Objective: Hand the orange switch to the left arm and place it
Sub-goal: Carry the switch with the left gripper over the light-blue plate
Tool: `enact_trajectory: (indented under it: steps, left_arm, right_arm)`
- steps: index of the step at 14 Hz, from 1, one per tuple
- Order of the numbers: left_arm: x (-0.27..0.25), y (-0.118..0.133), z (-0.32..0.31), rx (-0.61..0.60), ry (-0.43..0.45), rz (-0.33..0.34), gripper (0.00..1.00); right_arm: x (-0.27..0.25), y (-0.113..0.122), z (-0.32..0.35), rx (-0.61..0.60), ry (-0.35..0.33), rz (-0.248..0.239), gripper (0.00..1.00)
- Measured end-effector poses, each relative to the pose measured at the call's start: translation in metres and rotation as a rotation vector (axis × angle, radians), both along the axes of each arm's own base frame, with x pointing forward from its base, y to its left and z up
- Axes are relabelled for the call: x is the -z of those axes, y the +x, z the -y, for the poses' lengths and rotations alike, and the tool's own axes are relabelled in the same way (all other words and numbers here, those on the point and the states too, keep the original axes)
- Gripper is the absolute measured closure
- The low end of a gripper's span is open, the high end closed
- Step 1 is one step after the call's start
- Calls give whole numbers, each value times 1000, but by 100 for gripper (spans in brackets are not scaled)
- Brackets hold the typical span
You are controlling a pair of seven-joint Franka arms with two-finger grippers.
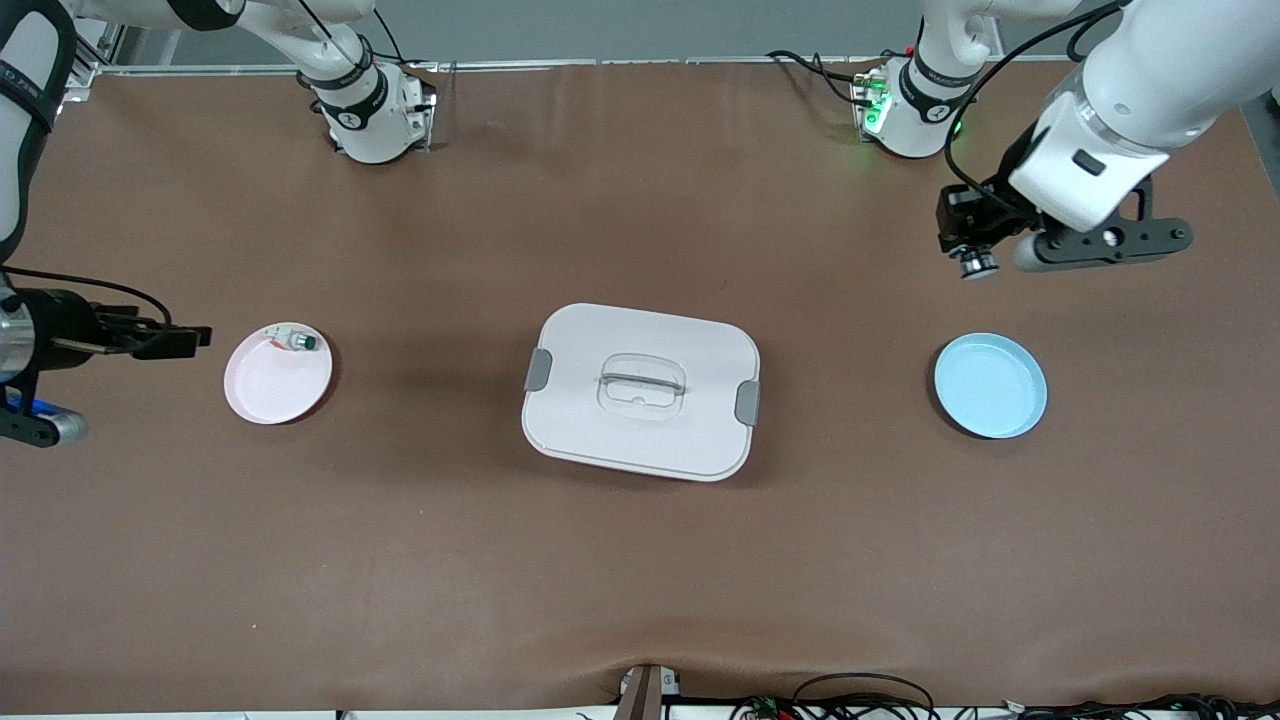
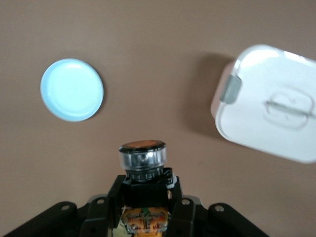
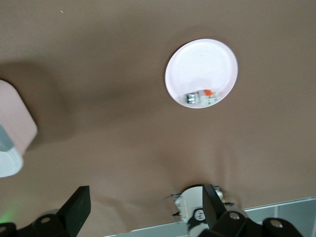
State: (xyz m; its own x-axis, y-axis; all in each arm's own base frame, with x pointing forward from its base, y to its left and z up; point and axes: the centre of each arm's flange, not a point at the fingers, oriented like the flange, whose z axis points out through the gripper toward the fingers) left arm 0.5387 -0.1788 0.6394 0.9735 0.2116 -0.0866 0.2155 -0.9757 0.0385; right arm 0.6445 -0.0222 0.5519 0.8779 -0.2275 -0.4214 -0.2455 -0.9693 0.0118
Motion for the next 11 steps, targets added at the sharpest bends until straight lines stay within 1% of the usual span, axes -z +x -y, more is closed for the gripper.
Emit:
enact_trajectory:
  steps: [2, 5, 7, 11]
  left_arm:
    - [3, 3, -10, -158, 16, -15, 59]
    - [11, 8, -19, -403, 44, -40, 59]
    - [23, 10, -22, -502, 75, -79, 59]
    - [48, 15, -45, -637, 129, -140, 59]
  right_arm:
    - [-8, -7, 8, -34, -9, -6, 0]
    - [-12, -11, 12, -38, -11, -16, 0]
    - [-12, -11, 17, -59, -3, -15, 0]
    - [-12, -12, 29, -96, 9, -12, 0]
